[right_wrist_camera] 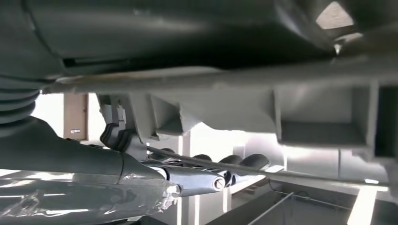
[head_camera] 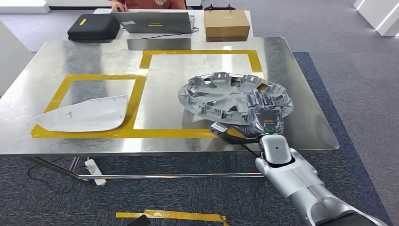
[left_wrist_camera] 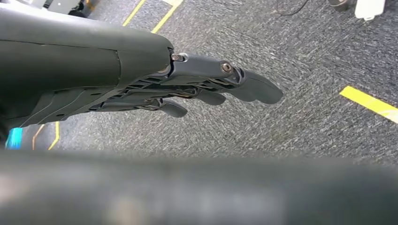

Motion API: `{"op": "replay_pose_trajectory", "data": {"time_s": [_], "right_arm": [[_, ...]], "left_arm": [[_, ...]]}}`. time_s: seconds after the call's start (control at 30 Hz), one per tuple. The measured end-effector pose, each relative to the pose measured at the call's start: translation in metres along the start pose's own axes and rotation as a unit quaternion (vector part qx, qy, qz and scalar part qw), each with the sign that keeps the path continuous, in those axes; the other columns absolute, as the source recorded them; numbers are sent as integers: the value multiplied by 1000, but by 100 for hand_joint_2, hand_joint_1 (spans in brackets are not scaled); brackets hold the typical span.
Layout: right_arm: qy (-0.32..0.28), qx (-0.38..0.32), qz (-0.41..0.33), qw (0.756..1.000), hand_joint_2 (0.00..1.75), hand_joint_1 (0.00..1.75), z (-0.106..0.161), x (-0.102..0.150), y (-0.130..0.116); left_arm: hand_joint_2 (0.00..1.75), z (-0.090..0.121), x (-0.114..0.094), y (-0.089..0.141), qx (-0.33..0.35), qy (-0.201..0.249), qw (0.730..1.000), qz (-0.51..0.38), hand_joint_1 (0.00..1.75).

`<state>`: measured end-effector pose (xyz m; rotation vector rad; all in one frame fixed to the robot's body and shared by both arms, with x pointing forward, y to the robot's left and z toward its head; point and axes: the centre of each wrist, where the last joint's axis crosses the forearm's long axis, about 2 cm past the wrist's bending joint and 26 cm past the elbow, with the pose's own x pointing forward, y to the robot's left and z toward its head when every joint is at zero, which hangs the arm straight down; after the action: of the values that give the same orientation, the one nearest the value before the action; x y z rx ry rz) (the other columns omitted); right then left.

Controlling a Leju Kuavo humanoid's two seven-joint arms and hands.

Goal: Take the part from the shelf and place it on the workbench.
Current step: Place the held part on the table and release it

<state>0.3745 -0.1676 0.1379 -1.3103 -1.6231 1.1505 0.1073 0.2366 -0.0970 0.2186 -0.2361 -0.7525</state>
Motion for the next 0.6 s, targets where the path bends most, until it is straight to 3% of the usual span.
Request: {"op": "replay_pose_trajectory", "data": {"time_s": [0.6], "right_arm": [[-21, -2, -30, 999, 0, 0, -4, 10, -5]], "left_arm": [[0, 0, 4, 2, -22, 6, 1000, 0, 0]]}}
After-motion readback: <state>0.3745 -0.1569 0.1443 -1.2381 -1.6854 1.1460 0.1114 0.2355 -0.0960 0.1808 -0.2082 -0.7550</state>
